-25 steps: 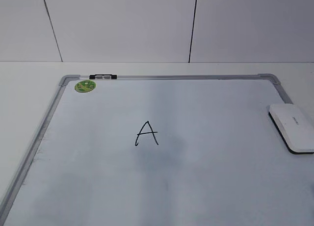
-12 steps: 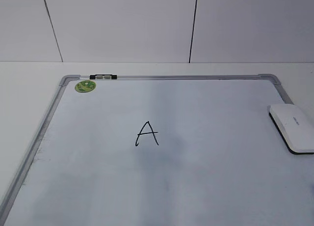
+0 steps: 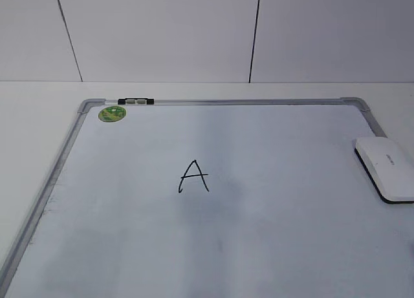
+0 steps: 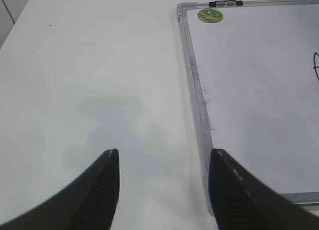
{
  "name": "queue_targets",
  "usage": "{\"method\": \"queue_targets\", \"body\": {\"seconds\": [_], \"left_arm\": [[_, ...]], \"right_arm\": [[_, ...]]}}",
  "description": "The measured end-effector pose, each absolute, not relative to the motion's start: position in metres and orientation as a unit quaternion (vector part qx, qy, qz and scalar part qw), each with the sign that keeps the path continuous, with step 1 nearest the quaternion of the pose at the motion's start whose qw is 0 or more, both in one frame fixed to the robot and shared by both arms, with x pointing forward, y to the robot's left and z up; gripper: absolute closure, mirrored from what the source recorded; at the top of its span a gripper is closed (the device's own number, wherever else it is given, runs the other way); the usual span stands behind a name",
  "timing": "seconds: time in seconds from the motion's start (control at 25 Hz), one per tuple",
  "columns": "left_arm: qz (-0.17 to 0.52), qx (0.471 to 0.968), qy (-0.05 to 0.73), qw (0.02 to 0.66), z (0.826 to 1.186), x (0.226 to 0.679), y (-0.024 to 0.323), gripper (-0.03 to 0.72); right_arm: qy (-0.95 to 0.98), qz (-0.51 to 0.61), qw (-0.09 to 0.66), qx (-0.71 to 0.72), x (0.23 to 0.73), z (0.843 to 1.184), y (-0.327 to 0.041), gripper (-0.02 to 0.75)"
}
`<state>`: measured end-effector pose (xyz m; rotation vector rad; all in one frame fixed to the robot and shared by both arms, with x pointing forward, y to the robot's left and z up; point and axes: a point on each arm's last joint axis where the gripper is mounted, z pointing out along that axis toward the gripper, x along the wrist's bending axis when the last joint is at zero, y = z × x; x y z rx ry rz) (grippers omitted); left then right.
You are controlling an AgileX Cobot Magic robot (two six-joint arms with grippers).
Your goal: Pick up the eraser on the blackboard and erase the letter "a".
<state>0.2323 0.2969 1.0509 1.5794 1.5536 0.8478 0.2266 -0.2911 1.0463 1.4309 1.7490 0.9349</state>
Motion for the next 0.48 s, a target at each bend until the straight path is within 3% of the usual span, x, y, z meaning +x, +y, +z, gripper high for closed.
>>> {"method": "queue_targets", "body": {"seconds": [0.48], "left_arm": [[0.331,0.617,0.607,0.375,1.0509,0.2323,0.2969,0.264]], "right_arm": [[0.672,0.359,0.341,0.550,0.2266,1.0463,-0.2911,0.146]]}}
